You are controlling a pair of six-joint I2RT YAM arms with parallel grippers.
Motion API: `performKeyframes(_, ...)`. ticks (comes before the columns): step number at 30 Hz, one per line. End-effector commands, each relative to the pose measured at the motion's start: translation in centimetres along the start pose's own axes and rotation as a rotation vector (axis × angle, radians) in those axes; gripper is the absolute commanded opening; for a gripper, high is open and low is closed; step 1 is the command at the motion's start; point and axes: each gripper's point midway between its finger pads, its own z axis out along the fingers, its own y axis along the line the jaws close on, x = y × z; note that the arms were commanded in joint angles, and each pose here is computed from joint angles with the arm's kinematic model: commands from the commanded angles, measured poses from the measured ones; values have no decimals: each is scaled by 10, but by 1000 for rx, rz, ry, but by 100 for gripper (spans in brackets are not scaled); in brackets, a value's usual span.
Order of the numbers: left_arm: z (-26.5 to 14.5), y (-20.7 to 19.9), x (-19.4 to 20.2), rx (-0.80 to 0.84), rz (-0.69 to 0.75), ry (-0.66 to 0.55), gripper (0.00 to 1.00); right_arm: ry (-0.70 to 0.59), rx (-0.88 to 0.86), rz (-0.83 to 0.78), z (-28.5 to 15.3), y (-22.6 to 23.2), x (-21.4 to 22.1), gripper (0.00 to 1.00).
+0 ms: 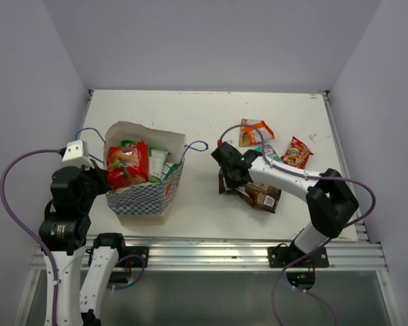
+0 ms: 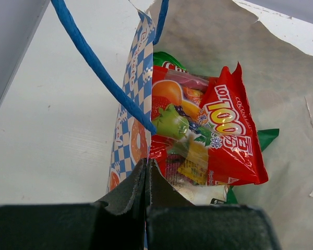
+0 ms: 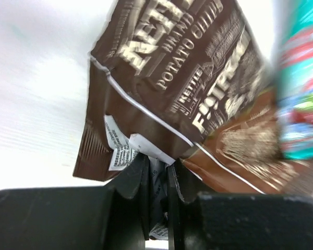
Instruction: Place the snacks into the paper bag
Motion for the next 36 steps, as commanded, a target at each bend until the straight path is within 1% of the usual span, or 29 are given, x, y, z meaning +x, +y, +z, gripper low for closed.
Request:
performKeyframes(1,-1,-11,-14,61,17,-55,0,-301,86,42,-107,-18,-114,0)
performKeyframes(3,-2,-16,-13,85,27,-52,0,-434,98,42,-157,-22,-164,0)
performKeyframes(4,-2,-17,-14,86,27,-55,0,-580,71,93,-208,-21,-211,0)
performKeyframes(5,-2,-17,-14,86,27,-54,0,-640,53,88,-230,-19,-231,0)
performKeyframes(6,-3,-17,-14,88,27,-56,0,-698,15,100,-252,-15,-248,0)
performKeyframes(7,-4,-17,-14,88,27,-58,0,-822,-93,134,-303,-7,-276,0)
performKeyframes(8,-4,-17,-14,89,27,-59,0,-842,-139,113,-305,9,-291,0)
performKeyframes(9,-4,-17,-14,88,26,-58,0,-874,-198,112,-318,18,-301,0)
performKeyframes(10,-4,-17,-14,89,26,-59,0,-938,-280,117,-346,28,-314,0)
performKeyframes(11,-5,-17,-14,89,25,-61,0,-907,-408,81,-341,58,-316,0)
performKeyframes(13,-6,-17,-15,88,25,-63,0,-891,-568,71,-348,89,-318,0)
performKeyframes(14,-6,-16,-16,85,27,-63,0,-841,-686,68,-349,115,-309,0)
performKeyframes(15,-6,-16,-16,84,27,-64,0,-833,-736,68,-349,129,-308,0)
performKeyframes(16,-6,-16,-15,83,25,-61,0,-782,-760,50,-334,146,-298,0)
performKeyframes(18,-6,-15,-14,80,25,-57,0,-726,-836,-1,-332,183,-275,0)
performKeyframes(19,-6,-15,-14,78,25,-56,0,-694,-859,-21,-323,198,-265,0)
performKeyframes(23,-4,-15,-13,77,24,-51,0,-605,-983,-79,-327,248,-230,0)
performKeyframes(25,-3,-15,-11,76,21,-47,0,-596,-1004,-98,-332,259,-223,0)
performKeyframes(30,-2,-15,-10,74,13,-45,0,-569,-1051,-94,-342,267,-214,0)
performKeyframes(36,-2,-14,-10,68,4,-45,0,-564,-1108,-105,-373,272,-201,0)
